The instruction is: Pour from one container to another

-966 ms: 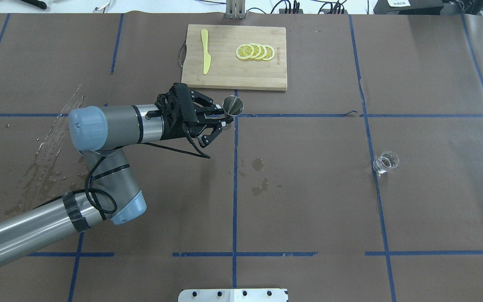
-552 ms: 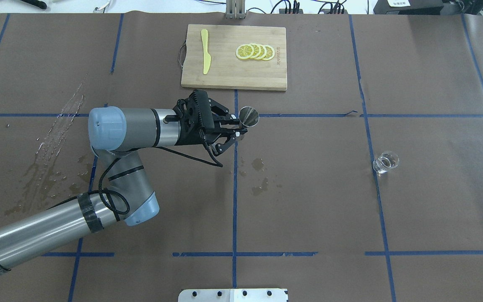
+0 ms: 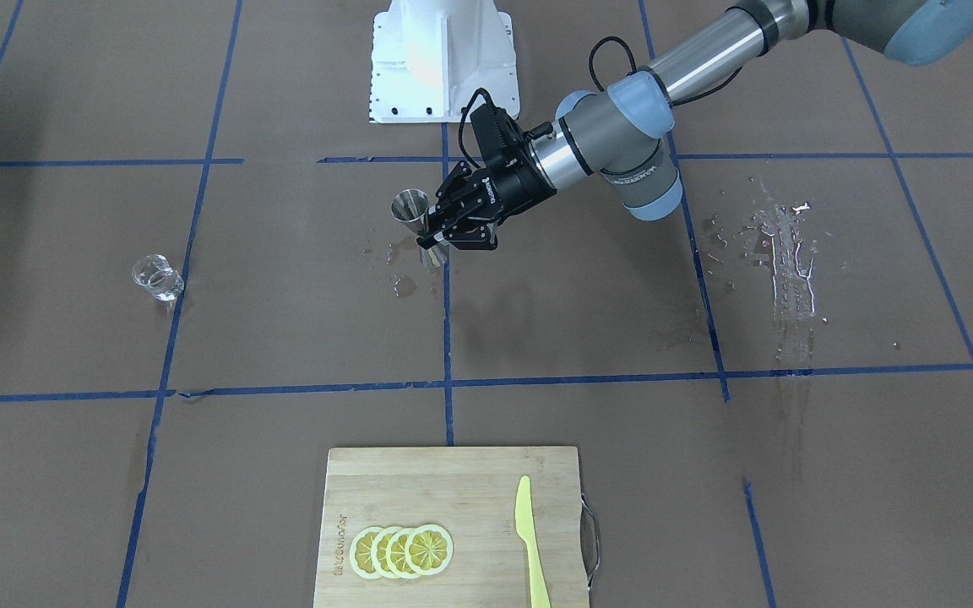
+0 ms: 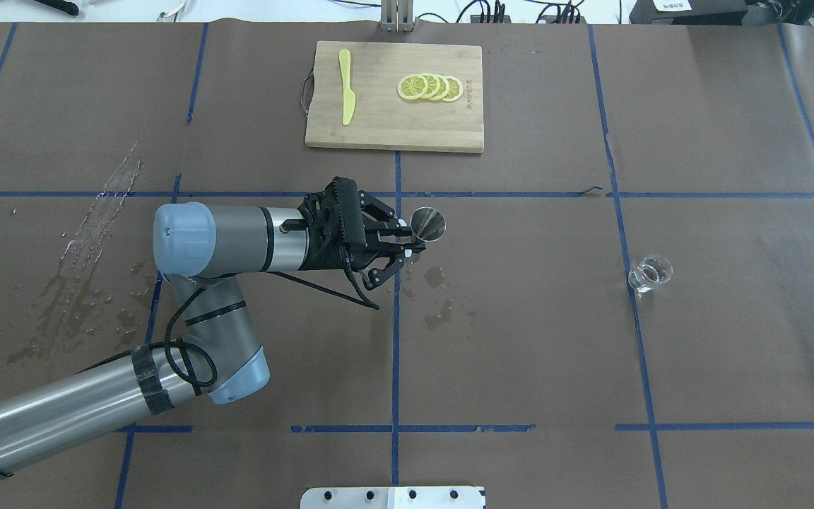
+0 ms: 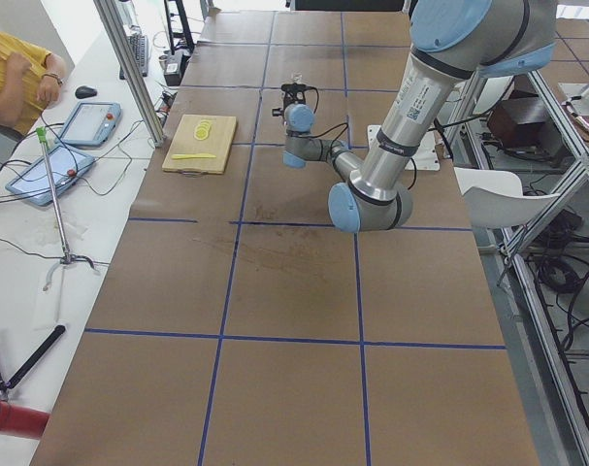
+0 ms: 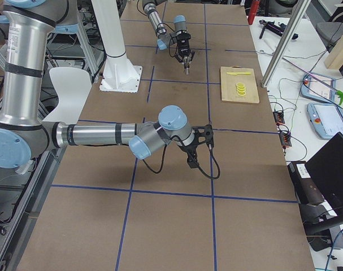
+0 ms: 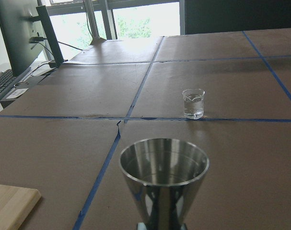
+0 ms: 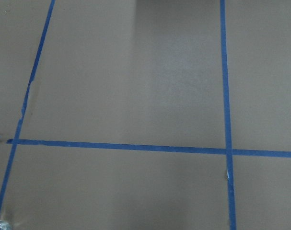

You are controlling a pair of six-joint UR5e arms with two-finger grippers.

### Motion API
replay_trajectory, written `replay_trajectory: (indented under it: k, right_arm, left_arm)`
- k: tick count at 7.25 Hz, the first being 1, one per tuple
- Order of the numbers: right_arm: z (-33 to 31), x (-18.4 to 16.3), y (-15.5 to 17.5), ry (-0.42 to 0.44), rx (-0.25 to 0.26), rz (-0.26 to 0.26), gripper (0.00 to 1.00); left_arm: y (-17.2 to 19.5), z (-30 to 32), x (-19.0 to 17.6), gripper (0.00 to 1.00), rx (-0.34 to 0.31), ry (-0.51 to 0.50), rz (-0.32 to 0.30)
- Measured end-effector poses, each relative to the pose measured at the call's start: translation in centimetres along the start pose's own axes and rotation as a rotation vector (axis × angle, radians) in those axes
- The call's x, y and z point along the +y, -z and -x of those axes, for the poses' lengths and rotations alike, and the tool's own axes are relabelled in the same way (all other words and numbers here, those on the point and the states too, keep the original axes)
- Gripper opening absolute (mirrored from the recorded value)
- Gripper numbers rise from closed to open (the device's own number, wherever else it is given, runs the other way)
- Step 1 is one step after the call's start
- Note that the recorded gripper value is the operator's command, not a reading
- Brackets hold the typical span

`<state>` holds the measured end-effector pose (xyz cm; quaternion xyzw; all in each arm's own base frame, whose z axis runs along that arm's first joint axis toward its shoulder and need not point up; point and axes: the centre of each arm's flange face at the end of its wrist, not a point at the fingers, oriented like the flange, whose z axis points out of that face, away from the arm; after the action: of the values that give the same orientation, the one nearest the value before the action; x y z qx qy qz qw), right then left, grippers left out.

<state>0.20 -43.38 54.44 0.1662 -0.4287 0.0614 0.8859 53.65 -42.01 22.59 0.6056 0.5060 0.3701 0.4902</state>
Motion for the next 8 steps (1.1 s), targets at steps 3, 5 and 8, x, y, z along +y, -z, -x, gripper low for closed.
replay_trajectory:
  k: [3,5,8]
  right_arm:
    - [12.3,3.2,-2.2,-0.054,0.064,-0.07,1.0]
    - [19.0,6.3,-5.2,-0.073,0.117,-0.17,1.0]
    - [24.0,12.2,-7.8,-0.07,0.134,-0.34,1.0]
  left_arm:
    - [0.7,-0.3,0.6,0.0,-0.003,0.003,0.002]
    - [0.8,-0.3,0.7,0.0,-0.005,0.004,0.005]
    - [0.9,-0.3,1.0,0.0,-0.005,0.017,0.009]
